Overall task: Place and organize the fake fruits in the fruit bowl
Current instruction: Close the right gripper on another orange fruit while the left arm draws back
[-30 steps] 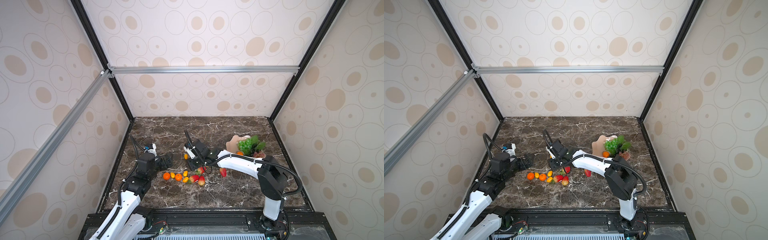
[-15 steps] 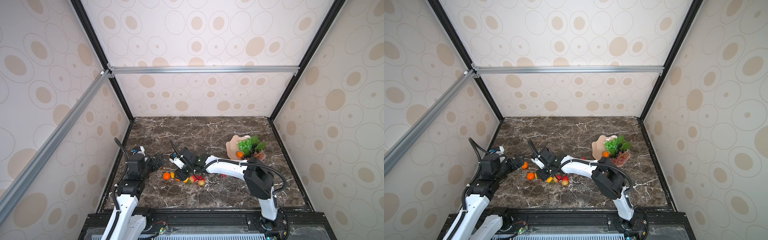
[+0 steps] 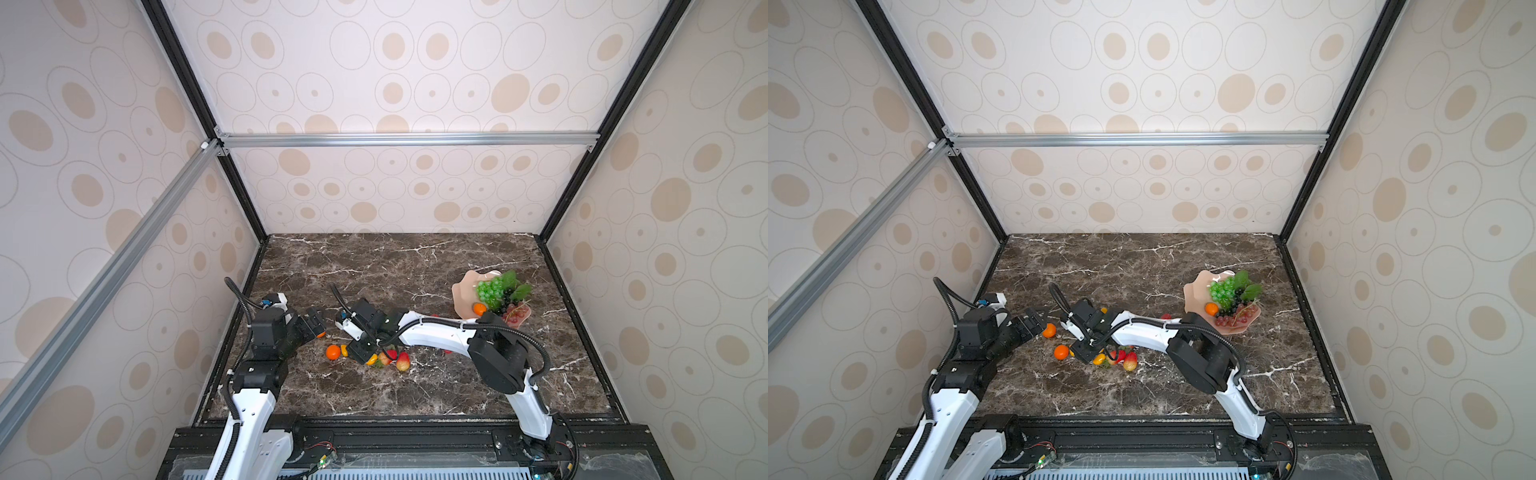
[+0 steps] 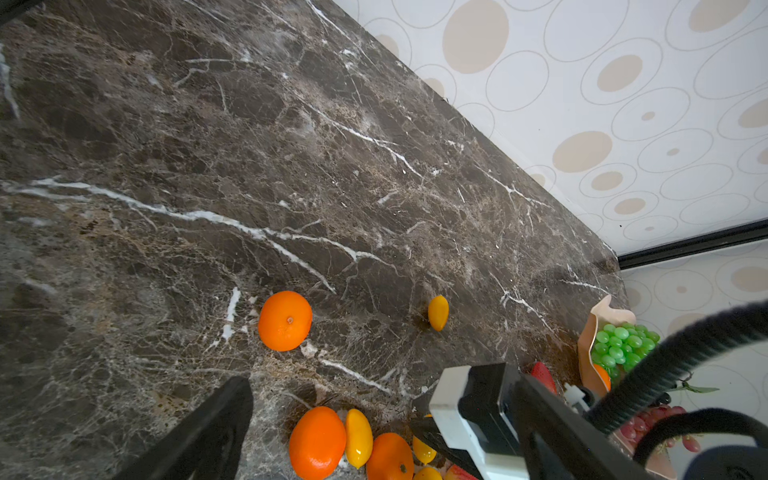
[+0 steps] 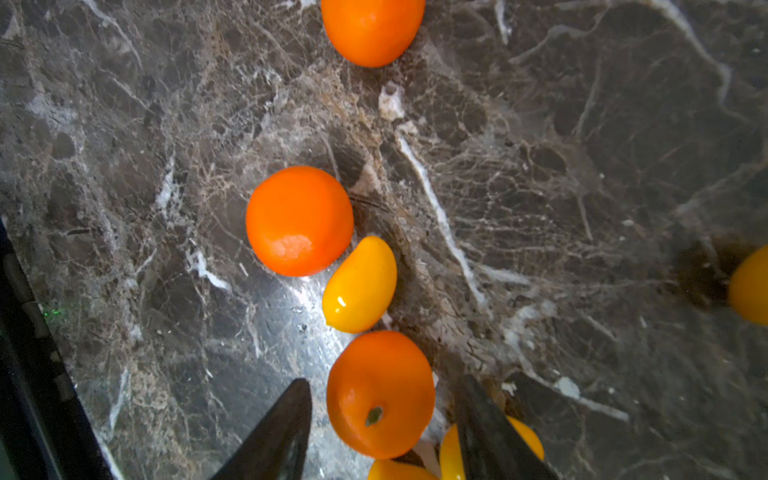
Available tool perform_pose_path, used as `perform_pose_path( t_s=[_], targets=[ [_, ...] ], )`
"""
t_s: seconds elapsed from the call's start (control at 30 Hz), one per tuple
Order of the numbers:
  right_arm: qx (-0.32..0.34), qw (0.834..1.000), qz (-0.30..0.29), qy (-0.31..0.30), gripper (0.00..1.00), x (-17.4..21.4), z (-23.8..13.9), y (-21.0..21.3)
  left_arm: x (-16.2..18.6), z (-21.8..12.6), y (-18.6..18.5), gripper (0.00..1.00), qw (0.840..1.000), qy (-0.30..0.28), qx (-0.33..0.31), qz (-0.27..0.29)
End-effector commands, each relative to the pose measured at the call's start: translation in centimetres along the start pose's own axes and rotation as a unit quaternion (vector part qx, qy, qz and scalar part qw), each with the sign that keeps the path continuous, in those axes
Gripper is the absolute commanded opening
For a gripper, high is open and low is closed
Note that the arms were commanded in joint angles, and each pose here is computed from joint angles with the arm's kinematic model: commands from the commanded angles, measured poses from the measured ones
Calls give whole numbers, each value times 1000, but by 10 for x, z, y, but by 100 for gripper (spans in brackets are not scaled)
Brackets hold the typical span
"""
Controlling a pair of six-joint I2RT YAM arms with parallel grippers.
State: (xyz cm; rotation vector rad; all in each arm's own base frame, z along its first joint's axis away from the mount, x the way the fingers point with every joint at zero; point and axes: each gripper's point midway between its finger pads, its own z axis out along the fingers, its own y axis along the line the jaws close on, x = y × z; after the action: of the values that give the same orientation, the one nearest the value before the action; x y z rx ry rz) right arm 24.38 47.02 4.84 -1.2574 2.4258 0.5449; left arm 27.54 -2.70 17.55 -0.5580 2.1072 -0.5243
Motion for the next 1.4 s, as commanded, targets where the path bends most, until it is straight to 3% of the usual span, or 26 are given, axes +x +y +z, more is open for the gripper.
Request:
perform_pose_path(
  t_s=[0.0,0.97,1.37],
  targets=[
    [2,1000,-9,23,59,8,8,2,-2,0,0,98,1000,-2,4,-6],
    [16,999,-2,46,52,18,24,-4,-6,1,-3,98,1000,-7,13,-5],
    [15,1000,8,9,45,-3,-6,1,-11,-2,-1,98,1000,-19,2,2]
  ],
)
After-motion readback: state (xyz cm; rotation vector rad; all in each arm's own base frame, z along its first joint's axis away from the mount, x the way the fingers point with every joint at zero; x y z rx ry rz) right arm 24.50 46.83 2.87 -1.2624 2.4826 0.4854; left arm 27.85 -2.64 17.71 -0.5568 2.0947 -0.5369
